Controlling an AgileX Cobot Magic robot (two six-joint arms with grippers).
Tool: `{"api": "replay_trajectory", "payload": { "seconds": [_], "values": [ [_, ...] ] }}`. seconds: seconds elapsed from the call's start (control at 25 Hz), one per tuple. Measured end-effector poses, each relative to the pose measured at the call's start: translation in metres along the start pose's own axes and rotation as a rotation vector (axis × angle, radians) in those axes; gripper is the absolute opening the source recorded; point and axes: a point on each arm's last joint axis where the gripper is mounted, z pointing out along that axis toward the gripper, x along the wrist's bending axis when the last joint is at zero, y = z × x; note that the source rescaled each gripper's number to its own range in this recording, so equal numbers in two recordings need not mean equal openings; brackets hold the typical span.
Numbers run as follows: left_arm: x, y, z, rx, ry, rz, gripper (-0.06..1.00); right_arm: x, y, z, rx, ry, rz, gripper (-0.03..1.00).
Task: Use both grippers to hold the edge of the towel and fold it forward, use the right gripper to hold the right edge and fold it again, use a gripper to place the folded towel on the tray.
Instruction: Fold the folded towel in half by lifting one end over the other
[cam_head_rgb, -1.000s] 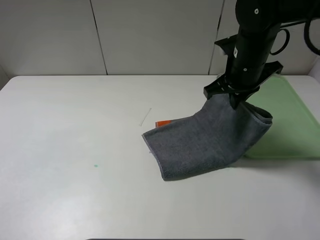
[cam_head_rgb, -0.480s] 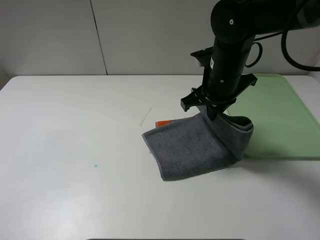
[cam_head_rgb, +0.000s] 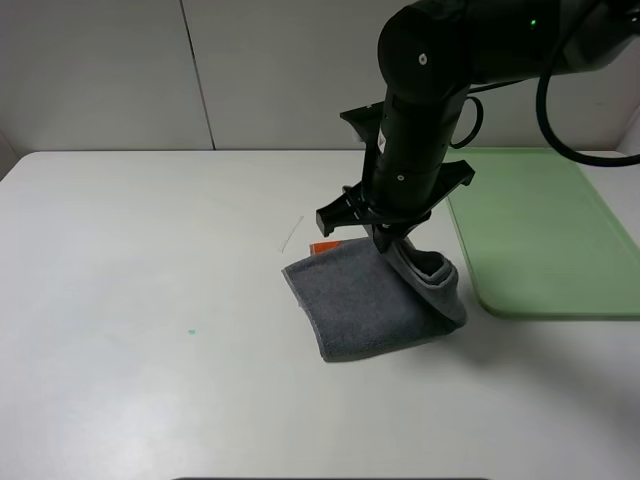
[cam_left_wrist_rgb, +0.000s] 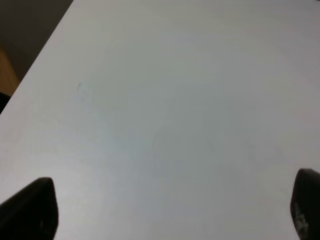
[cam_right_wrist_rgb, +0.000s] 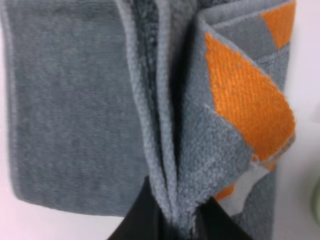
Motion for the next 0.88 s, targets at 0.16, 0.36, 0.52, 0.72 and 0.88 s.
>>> {"api": "replay_trajectory", "payload": {
  "seconds": [0.16,0.36,0.52,0.72,0.88],
  "values": [
    [0.0,0.0,0.0,0.0,0.0,0.0,0.93,0.01,-0.002,0.011,0.031,0.021,0.0,0.06],
    [0.0,0.0,0.0,0.0,0.0,0.0,0.93,0.015,-0.001,0.015,0.02,0.046,0.009,0.06],
    [0.0,0.0,0.0,0.0,0.0,0.0,0.93,0.017,0.0,0.015,0.016,0.066,0.024,0.06],
    [0.0,0.0,0.0,0.0,0.0,0.0,0.93,0.02,0.0,0.014,0.014,0.094,0.046,0.06],
    [0.0,0.0,0.0,0.0,0.0,0.0,0.93,0.022,0.002,0.014,-0.004,0.118,0.062,0.25]
  ]
}}
